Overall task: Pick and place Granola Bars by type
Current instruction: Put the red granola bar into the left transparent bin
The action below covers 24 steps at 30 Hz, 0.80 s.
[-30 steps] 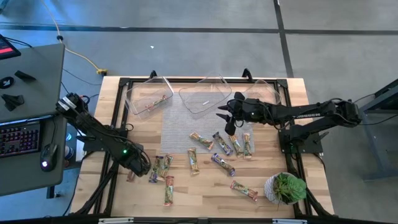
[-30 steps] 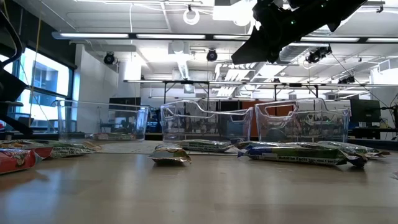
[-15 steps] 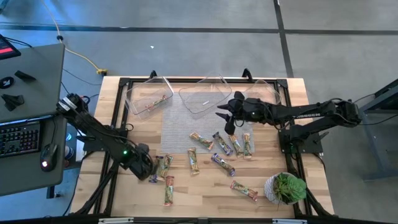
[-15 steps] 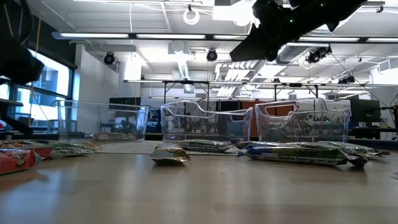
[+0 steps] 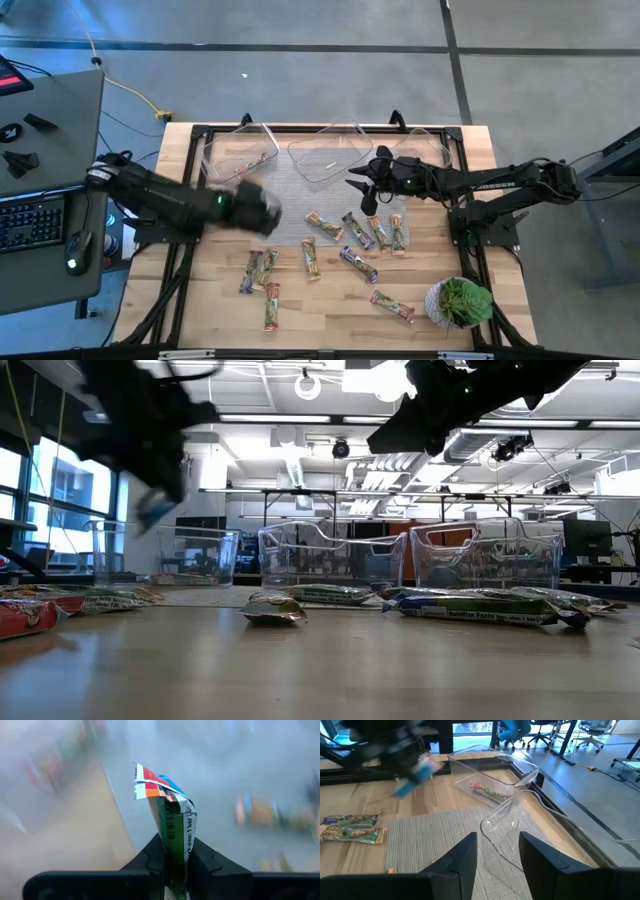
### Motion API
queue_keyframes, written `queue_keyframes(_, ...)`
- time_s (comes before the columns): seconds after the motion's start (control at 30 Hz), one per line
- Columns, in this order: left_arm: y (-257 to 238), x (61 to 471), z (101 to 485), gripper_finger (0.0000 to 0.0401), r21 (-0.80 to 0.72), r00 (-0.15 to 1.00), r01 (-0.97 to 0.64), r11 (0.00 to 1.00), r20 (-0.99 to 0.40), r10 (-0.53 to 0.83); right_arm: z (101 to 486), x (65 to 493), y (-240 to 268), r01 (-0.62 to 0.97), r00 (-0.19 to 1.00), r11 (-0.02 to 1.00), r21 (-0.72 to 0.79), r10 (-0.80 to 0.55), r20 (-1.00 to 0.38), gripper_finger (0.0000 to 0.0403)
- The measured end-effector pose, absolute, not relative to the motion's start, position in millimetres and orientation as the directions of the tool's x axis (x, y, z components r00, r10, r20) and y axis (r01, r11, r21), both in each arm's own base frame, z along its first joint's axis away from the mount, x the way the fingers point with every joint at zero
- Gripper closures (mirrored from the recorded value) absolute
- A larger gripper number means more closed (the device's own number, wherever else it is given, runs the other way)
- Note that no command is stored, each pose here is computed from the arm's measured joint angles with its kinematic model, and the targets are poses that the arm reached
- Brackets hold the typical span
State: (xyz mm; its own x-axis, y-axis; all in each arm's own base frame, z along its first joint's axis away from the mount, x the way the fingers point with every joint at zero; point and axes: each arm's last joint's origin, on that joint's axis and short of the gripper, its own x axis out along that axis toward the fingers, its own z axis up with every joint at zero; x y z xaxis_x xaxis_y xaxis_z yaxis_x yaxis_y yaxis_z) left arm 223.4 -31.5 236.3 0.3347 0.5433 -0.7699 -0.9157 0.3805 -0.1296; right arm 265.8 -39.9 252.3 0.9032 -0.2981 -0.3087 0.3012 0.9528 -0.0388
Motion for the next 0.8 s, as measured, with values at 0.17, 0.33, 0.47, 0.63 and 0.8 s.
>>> queue_keyframes(0.17,29.7,232.9,261.4,0.036,0.021,0.235,-0.933,0.359,-0.72,0.653,252.1,265.8,-39.6,0.287,0.907,0.957,-0.034,-0.283,-0.311,0.0273)
queue_keyframes(0.33,83.8,224.3,271.2,0.036,0.169,0.144,-0.9,0.402,-0.755,0.64,251.9,266.0,-38.5,0.256,0.916,0.966,-0.024,-0.25,-0.315,0.0273)
queue_keyframes(0.47,118.2,209.5,270.3,0.036,0.203,0.076,-0.908,0.367,-0.78,0.621,251.8,266.0,-38.5,0.254,0.916,0.967,-0.023,-0.248,-0.316,0.0273)
queue_keyframes(0.63,149.7,189.5,270.6,0.036,0.244,-0.012,-0.928,0.283,-0.777,0.629,251.6,266.0,-38.5,0.253,0.915,0.967,-0.023,-0.248,-0.318,0.0273)
queue_keyframes(0.8,173.8,177.4,265.2,0.0358,0.215,-0.005,-0.929,0.302,-0.821,0.571,251.5,266.0,-38.4,0.253,0.915,0.967,-0.023,-0.247,-0.318,0.0273)
